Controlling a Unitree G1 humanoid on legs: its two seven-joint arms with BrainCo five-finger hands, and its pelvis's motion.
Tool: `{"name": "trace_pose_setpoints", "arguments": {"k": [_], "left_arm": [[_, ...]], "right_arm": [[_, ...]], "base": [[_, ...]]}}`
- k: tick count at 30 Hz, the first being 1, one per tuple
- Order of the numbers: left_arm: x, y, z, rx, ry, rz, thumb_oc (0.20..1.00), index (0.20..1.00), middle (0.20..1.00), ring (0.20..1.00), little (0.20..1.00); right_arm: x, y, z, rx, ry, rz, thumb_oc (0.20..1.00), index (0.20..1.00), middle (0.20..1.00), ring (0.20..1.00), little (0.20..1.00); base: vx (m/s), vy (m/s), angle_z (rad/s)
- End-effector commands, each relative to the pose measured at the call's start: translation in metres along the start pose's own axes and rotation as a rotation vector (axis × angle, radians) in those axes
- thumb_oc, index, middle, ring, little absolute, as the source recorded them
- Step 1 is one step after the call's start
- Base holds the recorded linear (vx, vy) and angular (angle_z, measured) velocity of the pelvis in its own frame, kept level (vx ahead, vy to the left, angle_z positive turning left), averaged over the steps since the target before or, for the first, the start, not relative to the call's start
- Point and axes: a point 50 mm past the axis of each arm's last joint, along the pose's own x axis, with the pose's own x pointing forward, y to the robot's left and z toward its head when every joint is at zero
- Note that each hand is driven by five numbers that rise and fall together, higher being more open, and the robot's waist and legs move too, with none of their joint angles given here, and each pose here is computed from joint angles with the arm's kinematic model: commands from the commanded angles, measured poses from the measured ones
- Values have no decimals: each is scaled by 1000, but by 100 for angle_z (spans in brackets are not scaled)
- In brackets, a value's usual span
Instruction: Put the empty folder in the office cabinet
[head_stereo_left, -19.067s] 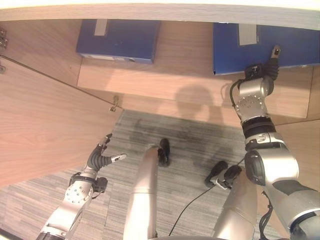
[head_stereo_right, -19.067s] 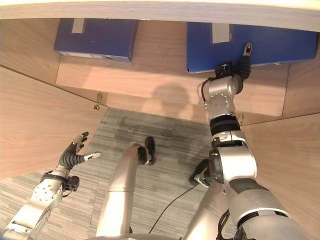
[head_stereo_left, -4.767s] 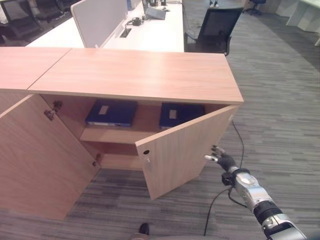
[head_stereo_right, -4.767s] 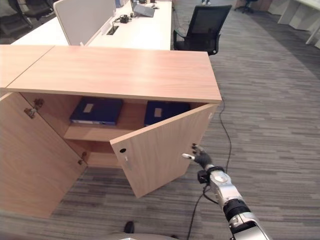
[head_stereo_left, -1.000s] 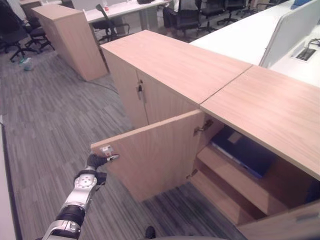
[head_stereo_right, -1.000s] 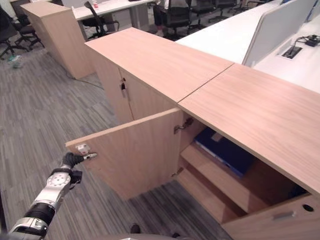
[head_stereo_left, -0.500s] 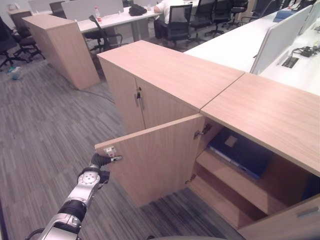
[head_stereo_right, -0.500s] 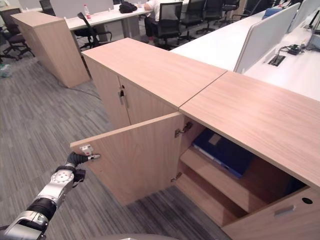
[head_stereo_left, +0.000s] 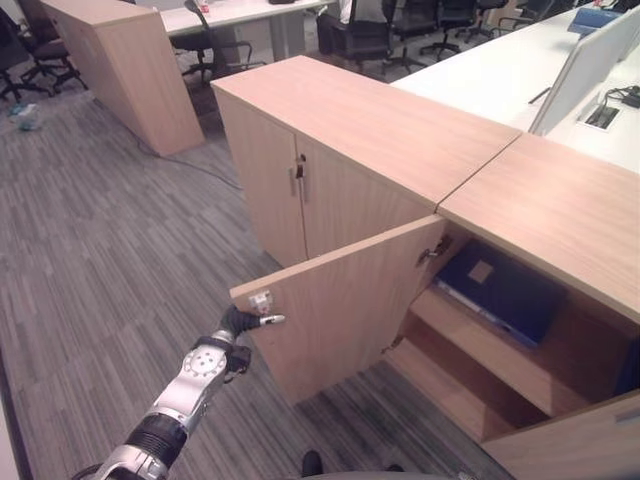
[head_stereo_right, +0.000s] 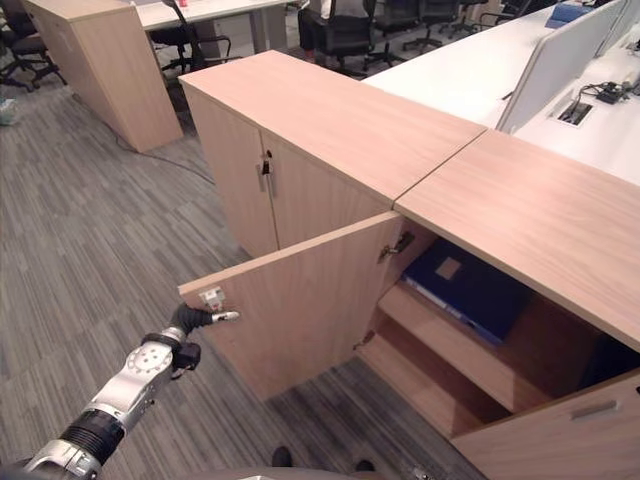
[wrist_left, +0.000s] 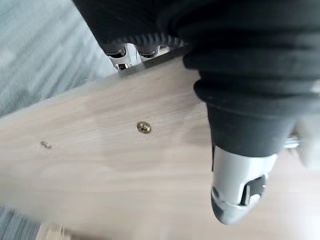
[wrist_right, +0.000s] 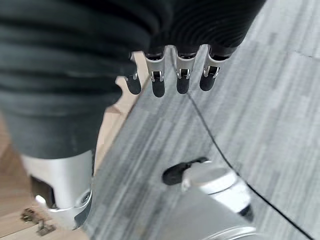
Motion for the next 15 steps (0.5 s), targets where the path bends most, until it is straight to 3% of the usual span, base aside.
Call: {"name": "trace_pose_setpoints", "arguments": {"k": [1, 9, 11, 15], "left_arm": [[10, -110, 70, -130, -302, -502, 1000, 1000, 1000, 1000, 1000], [5, -112, 68, -109, -268, -552, 1000, 1000, 1000, 1000, 1000], [6, -108, 66, -101, -254, -534, 1000, 1000, 1000, 1000, 1000], [9, -106, 62, -93, -234, -513, 1000, 1000, 1000, 1000, 1000]], "right_arm": [[-1, 6, 22, 39, -30, 0, 1000, 1000, 1000, 1000, 1000], [-4, 17, 40, -29, -73, 28, 1000, 1000, 1000, 1000, 1000], [-4, 19, 41, -66, -76, 30, 1000, 1000, 1000, 1000, 1000], [-5, 23, 45, -80, -94, 33, 1000, 1000, 1000, 1000, 1000]], "base": [[-101, 100, -10], [-108, 45, -43], [-108, -71, -129], [-78, -146, -32]]}}
